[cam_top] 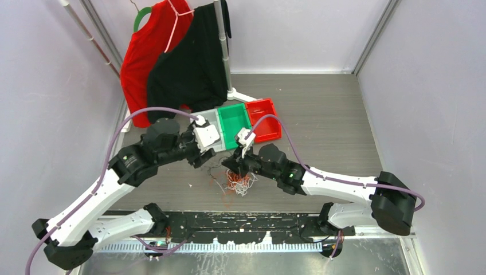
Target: Untangle the cables
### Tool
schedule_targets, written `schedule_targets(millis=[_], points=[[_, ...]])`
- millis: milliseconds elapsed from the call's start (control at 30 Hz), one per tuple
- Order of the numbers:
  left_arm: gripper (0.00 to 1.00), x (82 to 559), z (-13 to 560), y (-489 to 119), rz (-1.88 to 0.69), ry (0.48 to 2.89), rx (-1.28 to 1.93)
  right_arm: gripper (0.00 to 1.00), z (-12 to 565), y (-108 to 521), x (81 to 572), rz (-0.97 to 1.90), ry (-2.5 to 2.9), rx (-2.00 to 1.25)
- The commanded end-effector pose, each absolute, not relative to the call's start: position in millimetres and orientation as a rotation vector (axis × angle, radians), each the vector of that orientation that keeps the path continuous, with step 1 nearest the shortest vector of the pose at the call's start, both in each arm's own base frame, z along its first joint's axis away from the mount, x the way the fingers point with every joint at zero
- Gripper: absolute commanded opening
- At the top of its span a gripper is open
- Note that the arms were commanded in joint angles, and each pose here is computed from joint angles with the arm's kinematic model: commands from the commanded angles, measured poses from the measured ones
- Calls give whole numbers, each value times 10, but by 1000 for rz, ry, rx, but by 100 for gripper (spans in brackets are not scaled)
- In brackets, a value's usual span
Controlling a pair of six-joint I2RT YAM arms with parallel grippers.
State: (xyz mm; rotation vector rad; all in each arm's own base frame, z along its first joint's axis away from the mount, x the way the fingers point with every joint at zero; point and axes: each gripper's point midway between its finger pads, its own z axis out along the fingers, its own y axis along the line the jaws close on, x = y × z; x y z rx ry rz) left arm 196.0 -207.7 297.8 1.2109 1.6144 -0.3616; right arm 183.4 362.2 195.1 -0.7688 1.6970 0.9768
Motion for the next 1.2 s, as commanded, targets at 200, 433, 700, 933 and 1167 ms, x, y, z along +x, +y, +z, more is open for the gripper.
schedule_targets(millis=[200,433,700,933,1167], points=[[70,1452,2806,-2350,-714,1670,1376,1,2617,3753,1719,1131,1543,-756],[67,1445,2696,-2382,-726,1690,1416,1,2757,3837,1548,1251,1503,-788],[66,1492,2654,-2404,-712,1687,1410,1,2823,3884,1403,1297,1480,-852],[19,1444,2540,-2326,-669,1659,1528,1,2824,3858,1375,1295,1479,-863],[0,1441,2758,-2313,-642,1587,1567,17,2669,3767,1421,1240,1523,-841]])
